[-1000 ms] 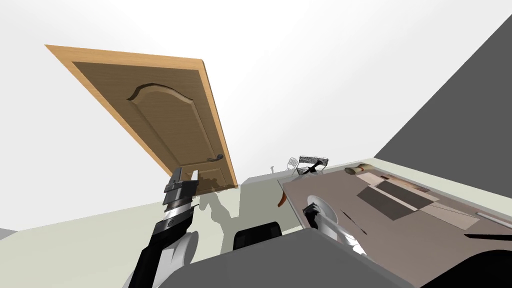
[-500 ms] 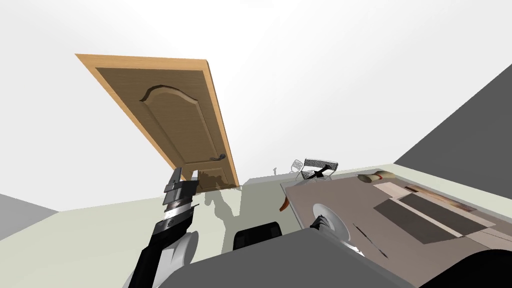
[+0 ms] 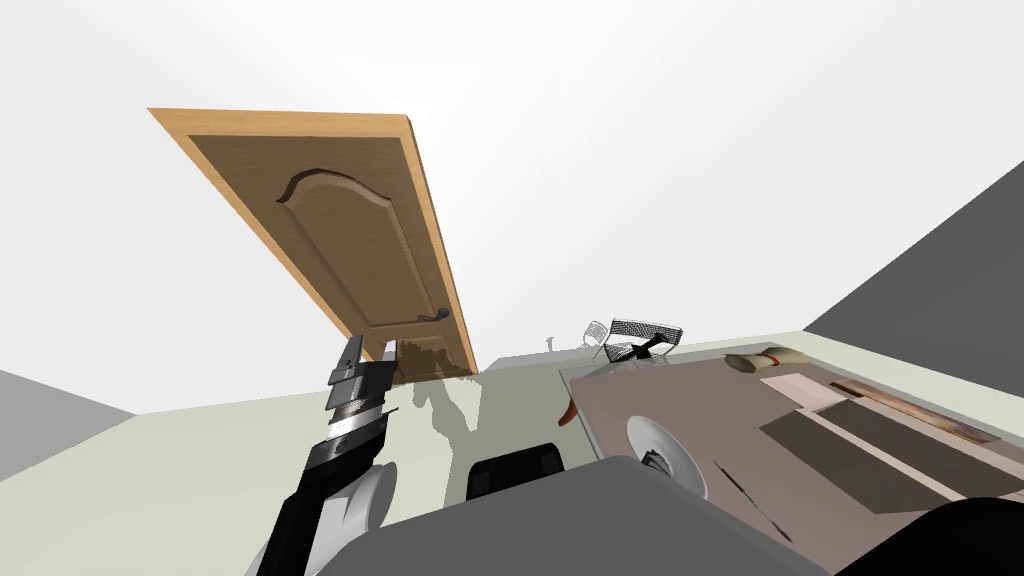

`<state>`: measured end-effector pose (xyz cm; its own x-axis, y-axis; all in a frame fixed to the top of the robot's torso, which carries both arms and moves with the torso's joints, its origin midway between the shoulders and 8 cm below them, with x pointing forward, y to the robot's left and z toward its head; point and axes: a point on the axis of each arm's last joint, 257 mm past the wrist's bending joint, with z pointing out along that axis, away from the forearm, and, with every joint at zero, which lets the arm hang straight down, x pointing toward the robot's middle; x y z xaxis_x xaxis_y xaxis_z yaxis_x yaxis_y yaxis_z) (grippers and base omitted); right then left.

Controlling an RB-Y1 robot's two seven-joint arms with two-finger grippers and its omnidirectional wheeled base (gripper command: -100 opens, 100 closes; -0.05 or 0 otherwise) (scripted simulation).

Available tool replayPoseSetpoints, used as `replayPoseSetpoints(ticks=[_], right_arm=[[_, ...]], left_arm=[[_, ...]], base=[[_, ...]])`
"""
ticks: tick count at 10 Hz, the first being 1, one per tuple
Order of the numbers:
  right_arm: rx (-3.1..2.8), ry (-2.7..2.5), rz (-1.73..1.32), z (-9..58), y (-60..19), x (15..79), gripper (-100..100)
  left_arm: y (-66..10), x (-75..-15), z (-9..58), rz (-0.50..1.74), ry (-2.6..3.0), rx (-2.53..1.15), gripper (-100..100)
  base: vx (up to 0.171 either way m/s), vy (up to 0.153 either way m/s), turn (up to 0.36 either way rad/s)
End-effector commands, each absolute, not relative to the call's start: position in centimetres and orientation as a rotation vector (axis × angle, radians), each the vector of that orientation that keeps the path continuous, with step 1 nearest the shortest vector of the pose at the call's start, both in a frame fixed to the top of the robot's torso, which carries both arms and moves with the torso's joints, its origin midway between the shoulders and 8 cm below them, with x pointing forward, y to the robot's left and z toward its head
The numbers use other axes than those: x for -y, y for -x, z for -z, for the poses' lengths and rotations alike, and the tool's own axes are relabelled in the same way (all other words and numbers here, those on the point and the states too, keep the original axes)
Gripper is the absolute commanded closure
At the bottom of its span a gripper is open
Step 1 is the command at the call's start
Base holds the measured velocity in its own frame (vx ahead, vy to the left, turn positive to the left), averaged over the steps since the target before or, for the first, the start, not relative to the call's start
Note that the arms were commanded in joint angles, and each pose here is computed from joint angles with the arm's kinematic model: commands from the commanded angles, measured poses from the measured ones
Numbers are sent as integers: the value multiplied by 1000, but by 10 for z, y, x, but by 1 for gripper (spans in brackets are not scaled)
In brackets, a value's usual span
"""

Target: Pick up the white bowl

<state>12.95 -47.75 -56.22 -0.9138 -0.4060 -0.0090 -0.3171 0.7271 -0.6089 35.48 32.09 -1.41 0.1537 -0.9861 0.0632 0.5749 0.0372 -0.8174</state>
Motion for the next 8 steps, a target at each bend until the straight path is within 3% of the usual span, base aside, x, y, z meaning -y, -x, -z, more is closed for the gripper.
replayPoseSetpoints(ticks=[1, 7, 8], right_arm=[[-2788, 577, 946, 565, -129, 480, -100], [-2797, 544, 956, 576, -128, 489, -100], [-2796, 542, 955, 577, -128, 489, 100]], left_arm=[[-355, -321, 14, 1328, 833, -630, 0], [-355, -321, 14, 1328, 833, -630, 0], [-355, -321, 14, 1328, 833, -630, 0]], base=[[-5, -8, 52], [-13, -12, 50], [0, 0, 0]])
